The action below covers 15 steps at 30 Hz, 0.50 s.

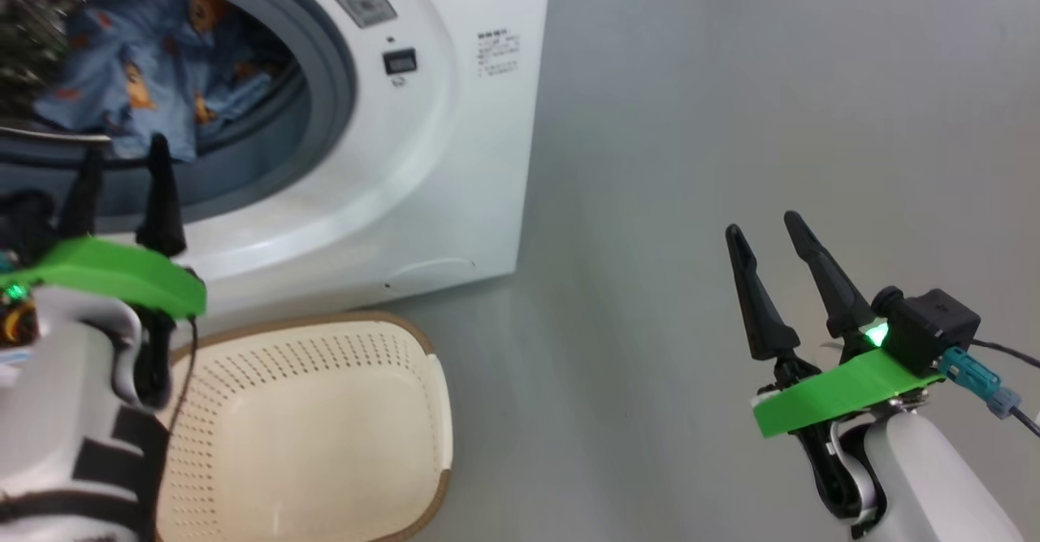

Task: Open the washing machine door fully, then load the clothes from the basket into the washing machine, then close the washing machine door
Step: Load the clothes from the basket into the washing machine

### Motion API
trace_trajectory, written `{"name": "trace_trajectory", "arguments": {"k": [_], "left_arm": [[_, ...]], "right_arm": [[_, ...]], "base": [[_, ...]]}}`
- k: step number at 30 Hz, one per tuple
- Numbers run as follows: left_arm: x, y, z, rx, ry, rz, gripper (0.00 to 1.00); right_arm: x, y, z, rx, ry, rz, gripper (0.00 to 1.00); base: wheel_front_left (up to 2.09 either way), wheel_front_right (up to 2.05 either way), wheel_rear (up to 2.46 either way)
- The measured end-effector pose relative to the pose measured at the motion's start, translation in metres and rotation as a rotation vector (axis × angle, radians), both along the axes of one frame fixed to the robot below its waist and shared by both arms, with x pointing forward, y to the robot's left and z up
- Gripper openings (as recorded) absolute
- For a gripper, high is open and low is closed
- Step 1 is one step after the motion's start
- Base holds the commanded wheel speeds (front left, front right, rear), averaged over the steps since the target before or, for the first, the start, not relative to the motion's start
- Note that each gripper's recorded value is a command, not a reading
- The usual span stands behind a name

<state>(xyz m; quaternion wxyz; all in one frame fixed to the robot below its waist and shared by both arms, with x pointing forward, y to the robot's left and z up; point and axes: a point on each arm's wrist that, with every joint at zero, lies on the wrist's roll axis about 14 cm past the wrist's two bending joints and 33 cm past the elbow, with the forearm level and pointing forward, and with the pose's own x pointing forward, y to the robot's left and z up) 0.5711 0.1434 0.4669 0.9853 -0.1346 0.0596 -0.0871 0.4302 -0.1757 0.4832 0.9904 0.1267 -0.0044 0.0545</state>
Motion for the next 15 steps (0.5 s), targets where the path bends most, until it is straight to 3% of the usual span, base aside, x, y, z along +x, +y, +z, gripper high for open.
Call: {"name": "trace_trajectory", "arguments": {"k": [15], "left_arm": [[-0.103, 0.038, 0.032, -0.015, -0.094, 0.085, 1.00]], "right_arm": [[-0.029, 0.020, 0.033, 0.031, -0.074, 0.069, 1.00]], "base": [[0.00, 0.00, 0.00]]}}
